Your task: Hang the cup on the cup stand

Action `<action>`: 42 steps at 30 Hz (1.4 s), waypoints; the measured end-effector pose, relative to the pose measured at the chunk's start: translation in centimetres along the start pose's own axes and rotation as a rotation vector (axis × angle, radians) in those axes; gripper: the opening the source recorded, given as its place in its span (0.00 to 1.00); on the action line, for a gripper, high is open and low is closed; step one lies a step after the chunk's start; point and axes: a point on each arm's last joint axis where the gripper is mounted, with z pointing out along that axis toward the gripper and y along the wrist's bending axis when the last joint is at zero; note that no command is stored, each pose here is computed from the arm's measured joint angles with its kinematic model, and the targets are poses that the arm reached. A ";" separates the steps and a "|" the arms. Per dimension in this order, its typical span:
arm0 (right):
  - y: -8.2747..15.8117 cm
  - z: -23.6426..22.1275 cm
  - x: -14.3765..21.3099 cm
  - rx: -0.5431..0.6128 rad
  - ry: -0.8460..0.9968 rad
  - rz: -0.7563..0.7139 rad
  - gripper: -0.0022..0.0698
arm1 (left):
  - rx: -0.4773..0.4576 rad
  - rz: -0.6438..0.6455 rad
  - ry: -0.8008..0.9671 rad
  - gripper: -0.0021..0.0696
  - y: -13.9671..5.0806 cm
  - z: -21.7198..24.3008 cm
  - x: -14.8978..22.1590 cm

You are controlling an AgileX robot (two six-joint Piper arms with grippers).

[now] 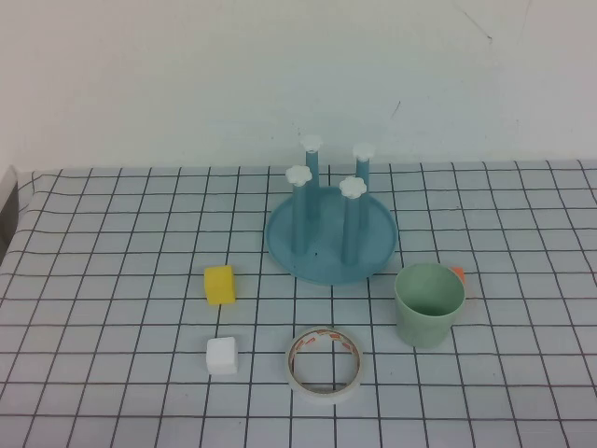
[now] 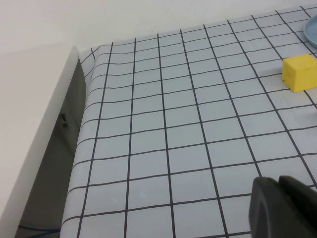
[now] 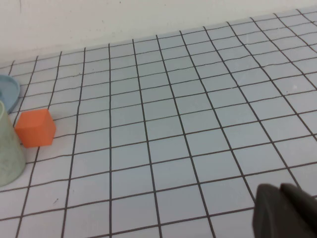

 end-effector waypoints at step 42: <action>2.4 -3.4 -6.6 -0.164 -0.900 -0.297 0.03 | -0.121 0.006 -0.650 0.03 1.0 -1.9 -5.4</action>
